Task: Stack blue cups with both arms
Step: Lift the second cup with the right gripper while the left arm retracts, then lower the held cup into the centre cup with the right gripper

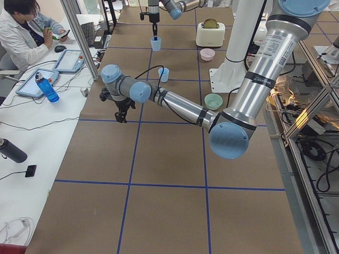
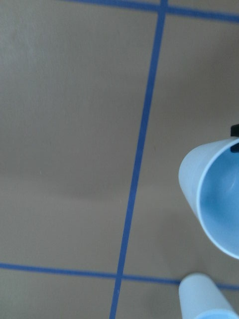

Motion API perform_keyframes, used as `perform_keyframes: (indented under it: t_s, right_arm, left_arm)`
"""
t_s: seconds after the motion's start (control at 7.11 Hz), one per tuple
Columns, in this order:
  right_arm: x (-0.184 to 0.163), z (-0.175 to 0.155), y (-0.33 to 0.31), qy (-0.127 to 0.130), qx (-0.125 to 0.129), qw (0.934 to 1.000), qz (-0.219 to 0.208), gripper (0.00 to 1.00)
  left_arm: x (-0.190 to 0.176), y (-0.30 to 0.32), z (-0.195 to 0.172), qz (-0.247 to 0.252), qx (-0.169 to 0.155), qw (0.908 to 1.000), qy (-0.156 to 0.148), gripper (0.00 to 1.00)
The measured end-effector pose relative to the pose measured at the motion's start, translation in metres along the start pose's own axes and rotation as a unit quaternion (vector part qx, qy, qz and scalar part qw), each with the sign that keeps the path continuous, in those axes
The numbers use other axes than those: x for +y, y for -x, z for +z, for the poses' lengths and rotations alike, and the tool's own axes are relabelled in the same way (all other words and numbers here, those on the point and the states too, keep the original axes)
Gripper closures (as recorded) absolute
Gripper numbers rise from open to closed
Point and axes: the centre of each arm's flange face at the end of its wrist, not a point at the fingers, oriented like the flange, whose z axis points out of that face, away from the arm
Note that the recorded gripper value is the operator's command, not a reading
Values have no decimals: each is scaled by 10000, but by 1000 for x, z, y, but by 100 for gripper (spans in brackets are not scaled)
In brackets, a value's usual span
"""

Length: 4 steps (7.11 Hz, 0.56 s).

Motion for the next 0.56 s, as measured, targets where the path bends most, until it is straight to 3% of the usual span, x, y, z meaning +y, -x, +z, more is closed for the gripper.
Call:
perform_keyframes:
  t_s: [0.14, 0.56]
  right_arm:
    - [9, 5, 37, 22, -17, 9999, 135, 89]
    - [43, 32, 136, 57, 279, 9995, 118, 89]
  left_arm:
    - [16, 19, 4, 41, -21, 10000, 57, 2]
    - [50, 59, 14, 71, -50, 9998, 187, 2]
